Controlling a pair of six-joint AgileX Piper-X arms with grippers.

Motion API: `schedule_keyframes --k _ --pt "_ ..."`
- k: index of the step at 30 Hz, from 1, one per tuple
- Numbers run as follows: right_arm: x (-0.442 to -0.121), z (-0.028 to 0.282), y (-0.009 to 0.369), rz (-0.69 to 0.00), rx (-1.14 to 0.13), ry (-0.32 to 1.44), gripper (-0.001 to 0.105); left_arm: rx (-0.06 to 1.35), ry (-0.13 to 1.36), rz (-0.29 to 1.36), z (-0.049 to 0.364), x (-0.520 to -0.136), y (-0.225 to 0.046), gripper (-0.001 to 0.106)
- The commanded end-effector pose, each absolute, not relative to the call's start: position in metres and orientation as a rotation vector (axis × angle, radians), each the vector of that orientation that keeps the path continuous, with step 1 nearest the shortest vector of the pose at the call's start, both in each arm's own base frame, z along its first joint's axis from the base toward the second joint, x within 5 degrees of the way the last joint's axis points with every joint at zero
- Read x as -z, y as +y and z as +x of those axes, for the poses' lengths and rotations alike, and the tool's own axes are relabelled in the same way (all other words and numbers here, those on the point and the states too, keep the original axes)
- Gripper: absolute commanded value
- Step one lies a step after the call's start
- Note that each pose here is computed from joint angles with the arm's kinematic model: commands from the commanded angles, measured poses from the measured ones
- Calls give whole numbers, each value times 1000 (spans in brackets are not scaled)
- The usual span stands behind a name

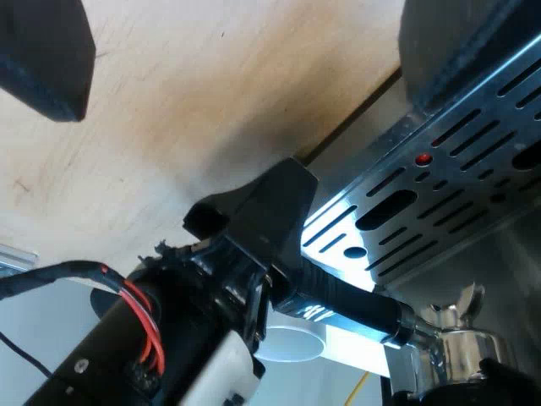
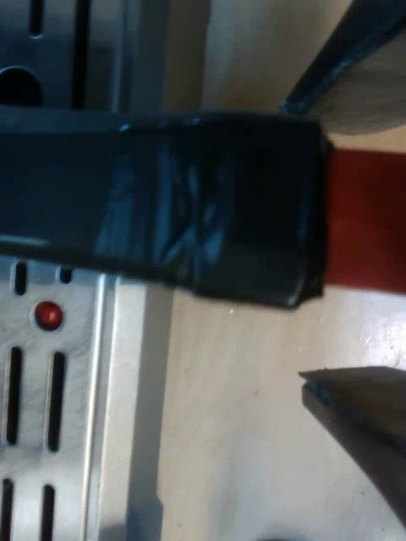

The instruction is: Grind coffee beans and then tamp

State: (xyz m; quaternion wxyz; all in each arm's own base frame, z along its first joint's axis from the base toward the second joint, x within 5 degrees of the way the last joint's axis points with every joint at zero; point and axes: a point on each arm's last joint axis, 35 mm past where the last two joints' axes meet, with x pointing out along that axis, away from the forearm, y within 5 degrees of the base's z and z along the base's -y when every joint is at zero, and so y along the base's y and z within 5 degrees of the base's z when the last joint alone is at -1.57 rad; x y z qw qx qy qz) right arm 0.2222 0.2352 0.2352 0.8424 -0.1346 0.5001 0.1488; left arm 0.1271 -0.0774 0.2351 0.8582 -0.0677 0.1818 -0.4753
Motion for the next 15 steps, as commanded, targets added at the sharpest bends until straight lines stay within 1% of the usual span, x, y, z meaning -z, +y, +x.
schedule_keyframes --k 1,12,15 --pt "-235 222 234 -289 -302 1054 60 1021 366 -137 126 -239 -78 87" --pt "-236 223 234 -283 -287 1050 60 1021 366 -137 126 -239 -78 87" --pt "-236 223 234 -280 -285 1050 58 1021 366 -137 126 -239 -78 87"
